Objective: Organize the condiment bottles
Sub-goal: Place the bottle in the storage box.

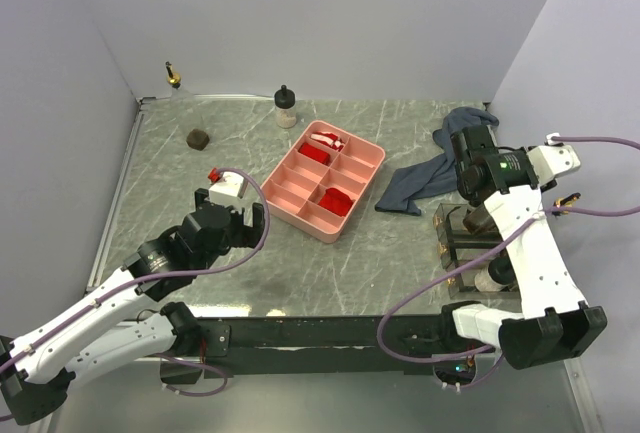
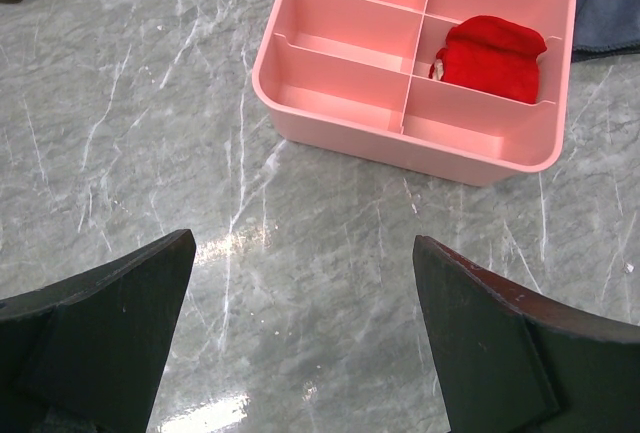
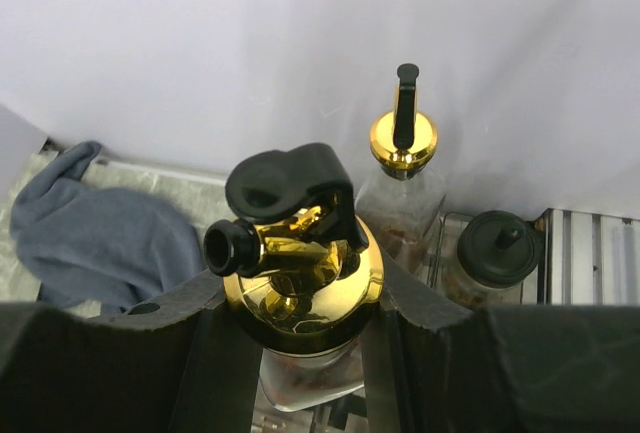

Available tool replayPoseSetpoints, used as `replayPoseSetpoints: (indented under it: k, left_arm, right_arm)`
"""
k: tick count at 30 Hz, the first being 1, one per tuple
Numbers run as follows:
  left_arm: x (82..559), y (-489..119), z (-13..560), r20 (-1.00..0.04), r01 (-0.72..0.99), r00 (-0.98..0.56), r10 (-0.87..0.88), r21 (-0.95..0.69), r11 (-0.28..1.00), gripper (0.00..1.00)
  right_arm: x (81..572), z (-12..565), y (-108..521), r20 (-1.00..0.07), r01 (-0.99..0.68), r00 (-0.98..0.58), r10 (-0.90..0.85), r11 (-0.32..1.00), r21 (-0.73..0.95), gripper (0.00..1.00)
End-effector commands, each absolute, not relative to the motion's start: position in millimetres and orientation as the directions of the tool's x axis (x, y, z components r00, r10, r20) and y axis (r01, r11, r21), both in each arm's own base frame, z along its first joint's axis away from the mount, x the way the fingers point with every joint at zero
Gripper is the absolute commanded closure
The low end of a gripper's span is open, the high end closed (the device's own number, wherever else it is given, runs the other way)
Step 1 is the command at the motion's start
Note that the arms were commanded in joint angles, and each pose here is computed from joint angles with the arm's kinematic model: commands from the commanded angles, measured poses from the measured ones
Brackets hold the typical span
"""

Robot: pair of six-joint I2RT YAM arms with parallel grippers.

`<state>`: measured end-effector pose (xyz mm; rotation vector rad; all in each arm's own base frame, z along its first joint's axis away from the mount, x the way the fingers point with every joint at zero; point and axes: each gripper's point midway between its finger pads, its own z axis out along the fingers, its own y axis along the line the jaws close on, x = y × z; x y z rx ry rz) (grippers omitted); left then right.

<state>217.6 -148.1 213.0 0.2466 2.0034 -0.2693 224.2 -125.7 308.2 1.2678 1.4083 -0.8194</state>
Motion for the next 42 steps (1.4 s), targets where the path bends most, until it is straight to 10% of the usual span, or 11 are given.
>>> replayPoseSetpoints:
  k: [1, 42]
  left_arm:
    - [221, -145, 223, -0.918, 0.277, -0.395, 0.031, -0.087, 0.957, 0.03]
    - [221, -151, 220, -0.914, 0.301, -0.404, 0.046, -0.085, 0.95, 0.03]
  right_arm:
    - [215, 328, -130, -0.962, 0.956, 0.165, 0.219, 0.204, 0.211, 1.0]
    - [175, 291, -163, -0.991, 0.992, 0.102, 0.086, 0.062, 0.108, 1.0]
